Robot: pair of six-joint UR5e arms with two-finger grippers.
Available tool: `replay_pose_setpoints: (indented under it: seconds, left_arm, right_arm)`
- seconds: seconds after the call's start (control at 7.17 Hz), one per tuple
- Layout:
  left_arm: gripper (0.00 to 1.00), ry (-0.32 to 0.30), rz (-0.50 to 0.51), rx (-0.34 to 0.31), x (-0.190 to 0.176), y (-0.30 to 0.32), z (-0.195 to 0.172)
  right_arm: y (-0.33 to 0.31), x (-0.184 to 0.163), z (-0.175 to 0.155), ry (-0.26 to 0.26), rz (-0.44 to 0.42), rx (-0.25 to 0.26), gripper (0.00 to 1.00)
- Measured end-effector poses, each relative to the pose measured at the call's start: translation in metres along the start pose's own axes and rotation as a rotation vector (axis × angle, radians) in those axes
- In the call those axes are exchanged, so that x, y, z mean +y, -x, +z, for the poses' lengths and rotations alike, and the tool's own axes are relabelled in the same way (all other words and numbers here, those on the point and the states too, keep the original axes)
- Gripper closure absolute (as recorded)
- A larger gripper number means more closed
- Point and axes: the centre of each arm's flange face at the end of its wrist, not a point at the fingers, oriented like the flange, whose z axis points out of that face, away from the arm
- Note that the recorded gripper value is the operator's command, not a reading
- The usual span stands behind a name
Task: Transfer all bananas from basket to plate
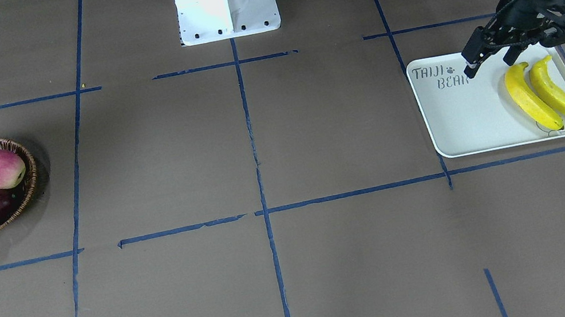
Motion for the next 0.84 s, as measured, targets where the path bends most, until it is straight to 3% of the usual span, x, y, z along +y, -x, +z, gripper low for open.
replay_pose_setpoints:
  seconds: [0.28, 0.42, 0.7, 0.84]
  left_arm:
    - [0.01, -0.001, 0.003, 0.017, 0.0, -0.008, -0.003]
    - [0.01, -0.003, -0.015, 0.043, -0.002, -0.022, -0.008]
    - [0.01, 0.017, -0.104, 0.133, -0.003, -0.068, -0.025]
    - [0.01, 0.027, -0.147, 0.186, -0.002, -0.093, -0.034]
  right_arm:
    - [0.046, -0.019, -0.023, -0.048, -0.054, -0.058, 1.0]
    - [0.091, -0.042, -0.014, -0.035, -0.058, -0.115, 1.0]
    - [0.218, -0.086, 0.027, 0.006, 0.028, -0.233, 1.0]
    - [0.271, -0.087, 0.048, 0.007, 0.059, -0.264, 1.0]
